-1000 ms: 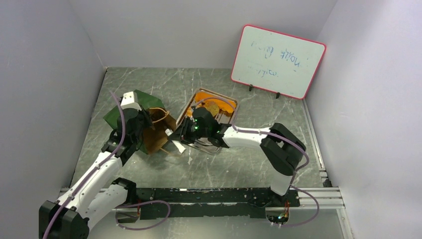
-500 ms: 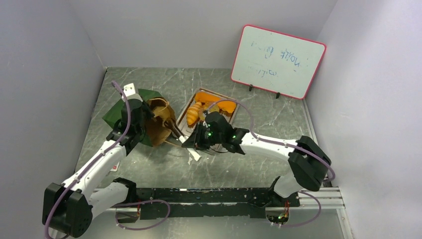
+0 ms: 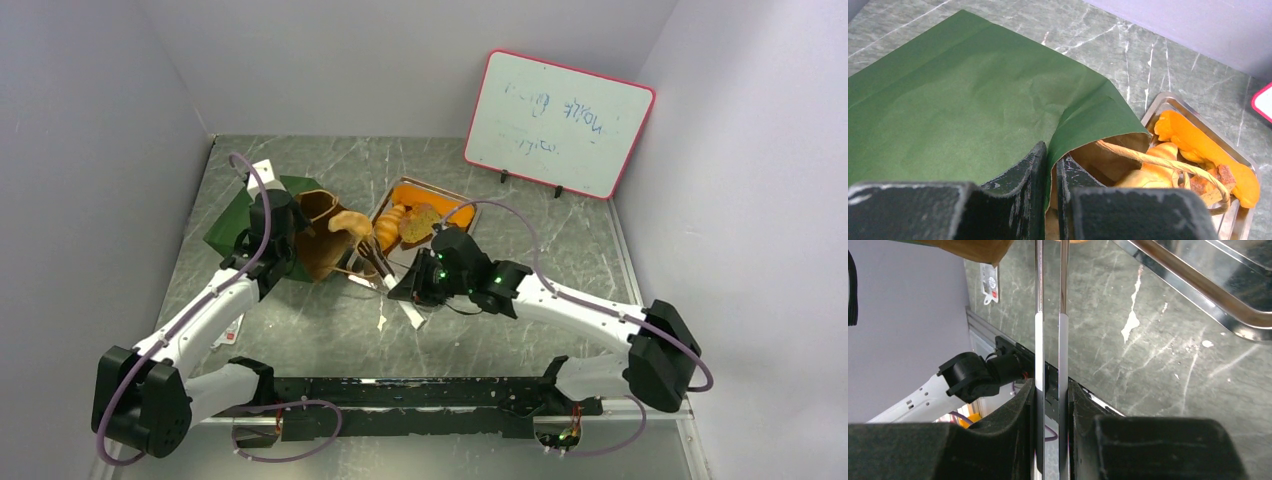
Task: Take the fake bread out of the paper bag
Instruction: Take out the fake bread from the paper bag, then place the fake bread in the container.
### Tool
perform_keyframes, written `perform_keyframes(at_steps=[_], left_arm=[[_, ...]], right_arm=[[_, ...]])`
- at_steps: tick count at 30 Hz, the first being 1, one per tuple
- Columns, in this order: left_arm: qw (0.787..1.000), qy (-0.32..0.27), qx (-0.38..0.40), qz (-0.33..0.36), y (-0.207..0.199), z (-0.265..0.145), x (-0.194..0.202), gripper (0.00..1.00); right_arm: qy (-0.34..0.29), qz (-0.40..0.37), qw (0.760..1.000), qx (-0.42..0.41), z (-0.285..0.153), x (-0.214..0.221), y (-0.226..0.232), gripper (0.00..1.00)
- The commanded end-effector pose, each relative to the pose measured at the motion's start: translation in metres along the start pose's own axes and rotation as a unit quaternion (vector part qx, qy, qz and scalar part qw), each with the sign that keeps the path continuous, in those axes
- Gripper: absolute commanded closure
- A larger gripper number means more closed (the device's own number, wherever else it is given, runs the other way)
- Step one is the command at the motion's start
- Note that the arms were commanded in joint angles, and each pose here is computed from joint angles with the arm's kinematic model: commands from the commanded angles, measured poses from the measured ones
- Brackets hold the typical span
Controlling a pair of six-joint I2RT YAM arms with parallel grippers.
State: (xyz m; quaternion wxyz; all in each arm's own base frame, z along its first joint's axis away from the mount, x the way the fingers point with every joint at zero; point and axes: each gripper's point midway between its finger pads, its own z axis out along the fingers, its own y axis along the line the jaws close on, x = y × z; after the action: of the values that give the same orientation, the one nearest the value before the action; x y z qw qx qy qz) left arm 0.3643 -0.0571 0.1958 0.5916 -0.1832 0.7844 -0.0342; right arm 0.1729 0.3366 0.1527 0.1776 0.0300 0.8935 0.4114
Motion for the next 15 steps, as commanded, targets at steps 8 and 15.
perform_keyframes(at_steps=[8, 15], left_arm=[[0.999, -0.028, -0.025, -0.011, 0.013, 0.010, -0.015, 0.93], [0.999, -0.028, -0.019, -0.012, 0.015, 0.008, -0.013, 0.93]], right_arm=[[-0.050, 0.024, 0.998, 0.029, -0.040, -0.009, -0.009, 1.00], [-0.111, 0.078, 0.989, 0.050, -0.068, -0.019, -0.025, 1.00]])
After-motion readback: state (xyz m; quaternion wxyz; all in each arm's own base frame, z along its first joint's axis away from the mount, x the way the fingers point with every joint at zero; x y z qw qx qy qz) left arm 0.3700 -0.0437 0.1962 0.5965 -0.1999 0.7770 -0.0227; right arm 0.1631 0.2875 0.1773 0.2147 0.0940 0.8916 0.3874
